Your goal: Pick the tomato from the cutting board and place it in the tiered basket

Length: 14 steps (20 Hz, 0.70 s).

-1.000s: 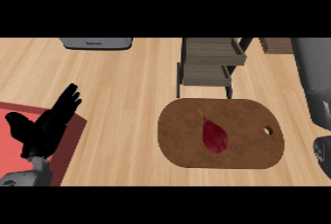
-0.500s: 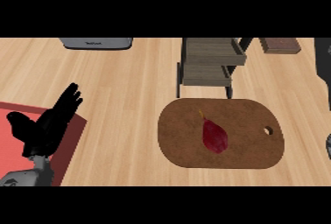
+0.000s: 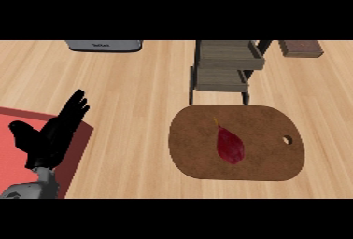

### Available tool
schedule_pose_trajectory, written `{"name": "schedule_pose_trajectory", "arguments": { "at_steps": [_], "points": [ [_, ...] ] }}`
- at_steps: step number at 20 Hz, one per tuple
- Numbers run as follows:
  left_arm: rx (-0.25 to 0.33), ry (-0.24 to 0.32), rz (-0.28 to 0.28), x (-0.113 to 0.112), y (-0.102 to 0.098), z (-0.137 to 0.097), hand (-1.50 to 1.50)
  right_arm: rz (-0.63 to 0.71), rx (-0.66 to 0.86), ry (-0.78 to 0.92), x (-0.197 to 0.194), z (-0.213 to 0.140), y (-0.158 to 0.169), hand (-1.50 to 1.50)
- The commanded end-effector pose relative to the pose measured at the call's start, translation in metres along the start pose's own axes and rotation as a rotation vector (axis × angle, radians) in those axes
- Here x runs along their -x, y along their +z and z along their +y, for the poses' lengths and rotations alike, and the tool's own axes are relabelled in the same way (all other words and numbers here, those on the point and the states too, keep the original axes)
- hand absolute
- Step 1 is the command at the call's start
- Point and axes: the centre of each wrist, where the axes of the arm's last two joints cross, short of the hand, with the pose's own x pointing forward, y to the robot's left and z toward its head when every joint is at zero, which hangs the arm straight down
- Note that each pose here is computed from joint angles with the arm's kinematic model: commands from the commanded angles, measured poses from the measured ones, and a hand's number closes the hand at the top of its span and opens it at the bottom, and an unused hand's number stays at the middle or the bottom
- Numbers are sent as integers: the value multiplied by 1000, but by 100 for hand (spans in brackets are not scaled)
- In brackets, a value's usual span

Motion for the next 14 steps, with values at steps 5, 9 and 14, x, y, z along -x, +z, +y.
{"name": "schedule_pose_trajectory", "arguments": {
  "at_steps": [5,9,14],
  "points": [
    [9,13,-12,-10,0,2,0,-11,124,-7,2,-126,16,-150],
    [20,4,-15,3,0,-6,0,4,120,6,-11,-155,23,-150],
    [30,-11,-12,0,0,-1,0,-30,122,44,-12,-198,41,-150]
  ]
}}
